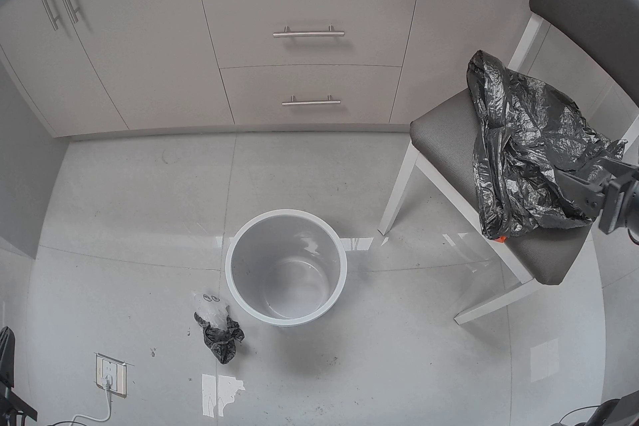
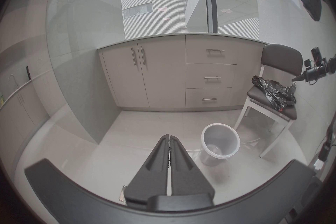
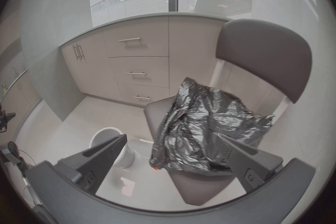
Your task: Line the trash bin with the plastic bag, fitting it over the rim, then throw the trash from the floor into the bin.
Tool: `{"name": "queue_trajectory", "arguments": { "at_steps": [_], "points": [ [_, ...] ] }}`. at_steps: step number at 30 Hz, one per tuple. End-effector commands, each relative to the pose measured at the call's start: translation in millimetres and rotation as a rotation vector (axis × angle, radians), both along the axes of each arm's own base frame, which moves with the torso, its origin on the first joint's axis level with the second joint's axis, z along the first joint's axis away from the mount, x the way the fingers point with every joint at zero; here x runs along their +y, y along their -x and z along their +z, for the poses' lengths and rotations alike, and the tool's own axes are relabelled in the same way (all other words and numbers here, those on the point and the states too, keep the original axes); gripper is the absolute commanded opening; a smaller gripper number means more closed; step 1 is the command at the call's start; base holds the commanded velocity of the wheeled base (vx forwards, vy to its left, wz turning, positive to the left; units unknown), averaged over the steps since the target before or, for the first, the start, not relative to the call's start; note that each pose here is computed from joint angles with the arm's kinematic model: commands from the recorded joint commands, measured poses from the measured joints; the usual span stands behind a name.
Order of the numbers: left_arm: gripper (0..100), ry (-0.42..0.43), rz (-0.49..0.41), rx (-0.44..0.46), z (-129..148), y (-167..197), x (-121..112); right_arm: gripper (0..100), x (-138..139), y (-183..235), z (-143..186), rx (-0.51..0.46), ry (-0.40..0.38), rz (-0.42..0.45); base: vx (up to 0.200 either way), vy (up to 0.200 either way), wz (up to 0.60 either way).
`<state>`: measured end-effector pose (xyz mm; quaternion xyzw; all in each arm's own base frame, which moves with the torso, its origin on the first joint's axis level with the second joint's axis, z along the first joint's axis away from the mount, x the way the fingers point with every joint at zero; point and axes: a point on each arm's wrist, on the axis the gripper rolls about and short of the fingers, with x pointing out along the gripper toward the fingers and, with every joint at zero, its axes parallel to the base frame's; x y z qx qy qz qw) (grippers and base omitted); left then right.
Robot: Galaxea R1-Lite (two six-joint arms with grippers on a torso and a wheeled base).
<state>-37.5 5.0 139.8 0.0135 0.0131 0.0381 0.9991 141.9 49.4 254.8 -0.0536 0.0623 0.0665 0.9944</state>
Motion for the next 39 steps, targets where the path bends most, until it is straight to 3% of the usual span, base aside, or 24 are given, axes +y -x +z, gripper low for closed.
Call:
{"name": "queue_trajectory", "arguments": {
  "at_steps": [1,5,7,11,20,35,39],
  "points": [
    [0,0.067,-0.079,0.092,20,-18,-1,100,51,-44,-17,0.084,0.013,0.07,0.0,0.0,0.0],
    [0,0.109,-0.106,0.106,30,-23,-2,100,65,-52,-26,0.085,0.021,0.081,0.0,0.0,0.0],
    [0,0.123,-0.127,0.141,33,-30,-3,100,78,-65,-48,0.108,0.072,-0.028,0.0,0.0,0.0],
    [0,0.121,-0.127,0.169,31,-35,-4,100,86,-68,-59,0.084,0.083,-0.074,0.0,0.0,0.0],
    [0,0.12,-0.124,0.181,29,-36,-4,100,79,-63,-73,0.107,0.159,-0.14,0.0,0.0,0.0],
    [0,0.118,-0.122,0.193,25,-36,-4,100,73,-76,-101,0.156,0.19,-0.186,0.0,0.0,0.0],
    [0,0.118,-0.124,0.195,24,-36,-4,100,71,-92,-106,0.126,0.167,-0.229,0.0,0.0,0.0]
  ]
}}
